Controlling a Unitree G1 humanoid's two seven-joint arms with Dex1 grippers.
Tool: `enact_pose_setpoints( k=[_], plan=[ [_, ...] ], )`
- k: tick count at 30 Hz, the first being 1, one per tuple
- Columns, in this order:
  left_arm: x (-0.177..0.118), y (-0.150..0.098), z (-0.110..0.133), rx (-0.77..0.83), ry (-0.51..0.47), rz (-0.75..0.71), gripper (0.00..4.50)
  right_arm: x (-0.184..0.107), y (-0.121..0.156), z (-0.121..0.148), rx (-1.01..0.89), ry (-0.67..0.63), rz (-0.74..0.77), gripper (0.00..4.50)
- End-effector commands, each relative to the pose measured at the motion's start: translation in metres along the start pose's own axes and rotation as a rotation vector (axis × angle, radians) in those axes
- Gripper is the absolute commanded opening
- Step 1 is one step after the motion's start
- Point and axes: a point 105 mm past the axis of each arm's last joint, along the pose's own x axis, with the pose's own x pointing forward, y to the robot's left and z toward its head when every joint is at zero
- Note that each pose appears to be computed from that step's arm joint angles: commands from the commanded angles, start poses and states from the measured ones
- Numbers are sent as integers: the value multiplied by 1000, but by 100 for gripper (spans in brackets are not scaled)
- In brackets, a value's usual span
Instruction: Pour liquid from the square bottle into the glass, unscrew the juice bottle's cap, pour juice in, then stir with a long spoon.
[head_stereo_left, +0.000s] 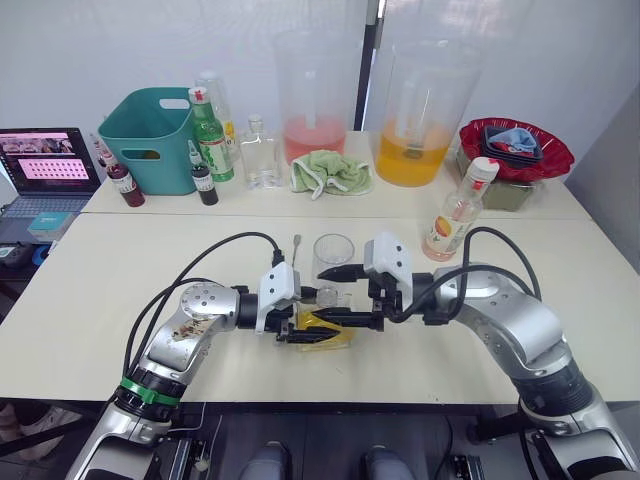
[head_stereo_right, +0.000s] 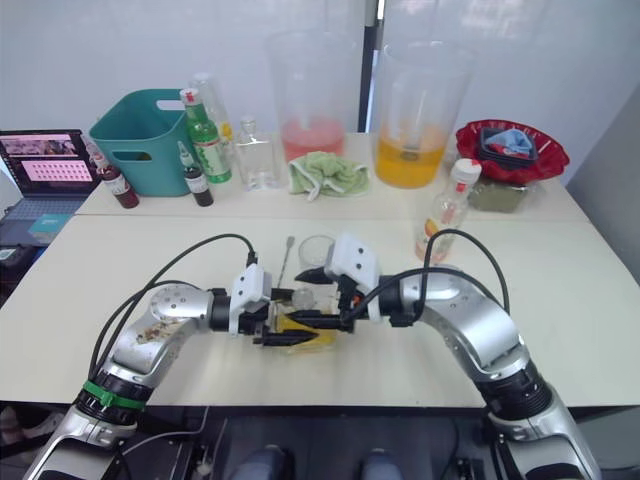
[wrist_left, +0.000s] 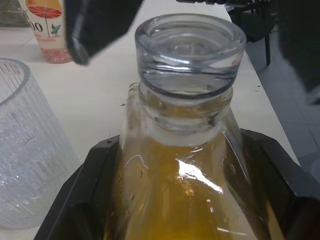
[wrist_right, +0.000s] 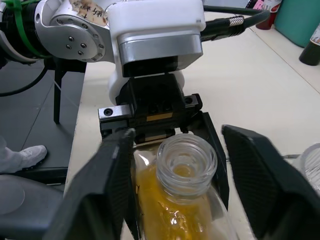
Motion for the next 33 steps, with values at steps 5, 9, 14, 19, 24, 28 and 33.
enact_pose_setpoints(
  k=[5, 9, 14, 19, 24, 28, 33],
  plan=[
    [-3, 4, 4, 32, 21, -11, 279, -1, -6, 8, -57, -10, -23, 107],
    [-1, 7, 0, 24, 47, 6, 279, -1, -3, 19, -62, -74, 3, 107],
    [2, -3, -13, 16, 112, -41, 279, -4, 2, 36, 12, -153, 41, 107],
    [2, -3, -15, 15, 121, -42, 279, -12, -7, 38, 17, -134, 12, 107],
    [3, -3, -15, 2, 114, -44, 279, -19, -5, 53, -5, -177, 35, 107],
    [4, -4, -14, -8, 102, -43, 279, -33, -13, 58, -25, -185, -13, 107],
    [3, -2, -7, -14, 58, -30, 279, -99, -58, 32, 7, -102, -285, 107]
  ],
)
